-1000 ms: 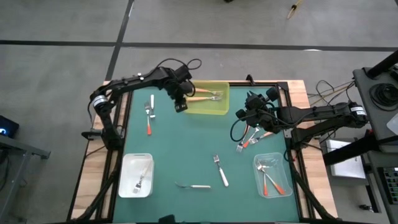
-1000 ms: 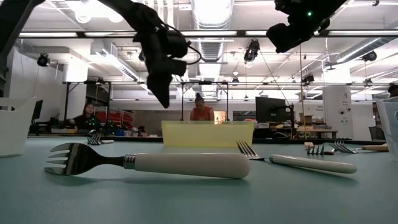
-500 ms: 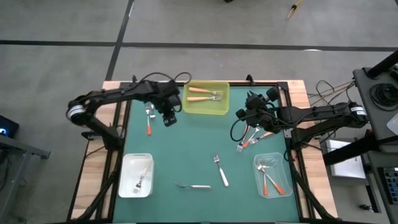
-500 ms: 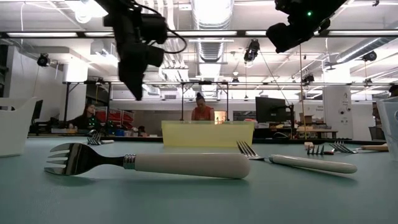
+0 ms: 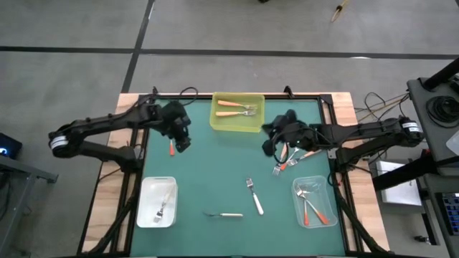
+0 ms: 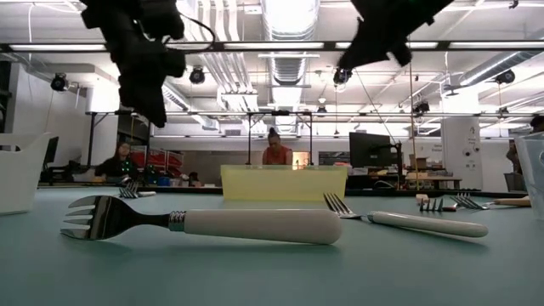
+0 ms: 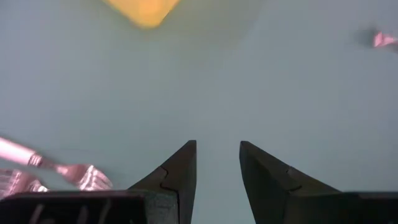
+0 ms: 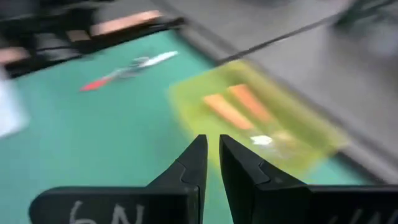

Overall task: Sort silverware by color (type)
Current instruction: Put the white fork into the white bin

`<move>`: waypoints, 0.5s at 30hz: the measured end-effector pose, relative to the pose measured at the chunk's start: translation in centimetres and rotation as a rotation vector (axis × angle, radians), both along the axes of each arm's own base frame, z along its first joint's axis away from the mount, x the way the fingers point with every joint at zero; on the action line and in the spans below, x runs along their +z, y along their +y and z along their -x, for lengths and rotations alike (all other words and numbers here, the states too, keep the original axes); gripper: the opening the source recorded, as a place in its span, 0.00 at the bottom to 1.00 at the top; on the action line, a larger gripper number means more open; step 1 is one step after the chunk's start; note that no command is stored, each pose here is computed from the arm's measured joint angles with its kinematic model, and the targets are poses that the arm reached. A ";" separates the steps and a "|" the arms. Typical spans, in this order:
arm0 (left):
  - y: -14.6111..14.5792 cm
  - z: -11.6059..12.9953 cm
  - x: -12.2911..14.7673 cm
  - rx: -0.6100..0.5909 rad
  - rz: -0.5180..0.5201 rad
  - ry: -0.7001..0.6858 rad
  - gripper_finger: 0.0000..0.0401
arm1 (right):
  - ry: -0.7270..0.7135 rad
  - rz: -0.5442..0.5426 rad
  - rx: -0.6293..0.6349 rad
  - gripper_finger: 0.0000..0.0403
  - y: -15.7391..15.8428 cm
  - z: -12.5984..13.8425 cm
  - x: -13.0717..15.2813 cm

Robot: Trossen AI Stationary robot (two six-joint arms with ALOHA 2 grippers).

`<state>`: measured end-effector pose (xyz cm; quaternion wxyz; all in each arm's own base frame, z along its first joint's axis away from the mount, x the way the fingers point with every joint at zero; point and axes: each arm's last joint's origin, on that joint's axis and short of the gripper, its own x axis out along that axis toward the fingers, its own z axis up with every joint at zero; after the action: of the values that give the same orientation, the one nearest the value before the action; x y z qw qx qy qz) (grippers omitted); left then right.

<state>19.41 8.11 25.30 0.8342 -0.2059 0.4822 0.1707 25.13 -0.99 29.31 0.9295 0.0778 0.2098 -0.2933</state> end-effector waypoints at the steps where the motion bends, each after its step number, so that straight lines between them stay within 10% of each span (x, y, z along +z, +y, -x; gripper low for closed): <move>1: -0.2 0.1 0.0 -0.001 -0.010 -0.033 0.26 | -0.020 -0.038 0.038 0.08 0.2 -0.5 -0.2; 15: -3.9 1.8 -1.3 -0.071 -0.012 -0.221 0.26 | -0.008 -0.385 0.289 0.08 5.8 -6.2 -3.4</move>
<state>17.64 4.23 23.96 0.8892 -0.2010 0.3930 0.1201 31.36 4.78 25.87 0.9307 0.2237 0.2671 -0.1115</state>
